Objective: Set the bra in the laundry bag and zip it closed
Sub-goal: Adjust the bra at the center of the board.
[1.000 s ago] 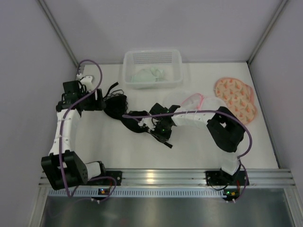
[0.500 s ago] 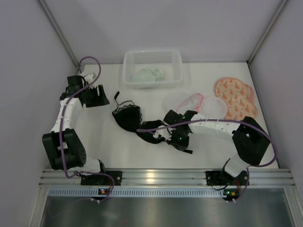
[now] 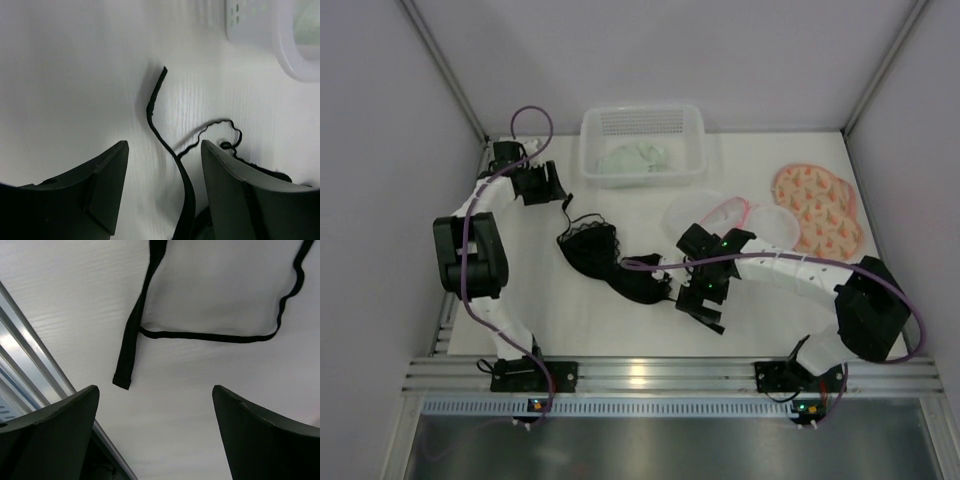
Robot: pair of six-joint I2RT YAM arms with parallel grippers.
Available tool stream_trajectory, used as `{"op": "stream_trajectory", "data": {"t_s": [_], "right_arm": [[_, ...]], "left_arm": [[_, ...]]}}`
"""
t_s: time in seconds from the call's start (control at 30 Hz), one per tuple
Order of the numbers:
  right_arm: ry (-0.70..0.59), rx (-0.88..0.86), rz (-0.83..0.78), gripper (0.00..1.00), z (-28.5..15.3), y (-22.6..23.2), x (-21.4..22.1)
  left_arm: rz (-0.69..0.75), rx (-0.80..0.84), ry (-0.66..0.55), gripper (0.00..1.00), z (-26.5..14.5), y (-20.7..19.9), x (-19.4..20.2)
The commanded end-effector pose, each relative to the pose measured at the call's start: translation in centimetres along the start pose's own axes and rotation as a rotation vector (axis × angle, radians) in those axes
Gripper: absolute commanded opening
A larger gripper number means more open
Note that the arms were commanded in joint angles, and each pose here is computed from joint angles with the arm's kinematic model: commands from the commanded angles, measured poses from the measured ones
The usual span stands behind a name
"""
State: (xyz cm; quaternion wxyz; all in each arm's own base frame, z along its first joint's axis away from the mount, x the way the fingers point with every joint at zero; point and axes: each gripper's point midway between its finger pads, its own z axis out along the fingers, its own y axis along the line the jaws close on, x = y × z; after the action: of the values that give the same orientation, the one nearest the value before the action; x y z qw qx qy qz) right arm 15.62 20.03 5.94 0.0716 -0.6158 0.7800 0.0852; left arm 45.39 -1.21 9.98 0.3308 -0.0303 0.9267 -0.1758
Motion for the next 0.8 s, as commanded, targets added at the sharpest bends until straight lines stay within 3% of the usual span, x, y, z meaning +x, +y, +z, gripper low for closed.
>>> {"op": "stream_trajectory", "data": {"t_s": [0.0,0.37,0.47,0.77], "right_arm": [[-0.023,0.06,0.057,0.97,-1.5,-1.5,0.9],[-0.107,0.138,0.283,0.99,-4.7,-5.9,3.6],[-0.123,0.152,0.299,0.99,-5.1,-6.3,3.7],[-0.152,0.171,0.323,0.99,-6.1,-7.2,3.6]], "left_arm": [[0.058,-0.026,-0.069,0.65,2.1,0.0,-3.0],[0.129,-0.076,-0.022,0.56,7.3,-0.2,-2.9],[0.128,-0.104,-0.017,0.46,8.0,0.5,-3.0],[0.138,-0.058,-0.071,0.02,7.8,-0.7,-5.6]]}}
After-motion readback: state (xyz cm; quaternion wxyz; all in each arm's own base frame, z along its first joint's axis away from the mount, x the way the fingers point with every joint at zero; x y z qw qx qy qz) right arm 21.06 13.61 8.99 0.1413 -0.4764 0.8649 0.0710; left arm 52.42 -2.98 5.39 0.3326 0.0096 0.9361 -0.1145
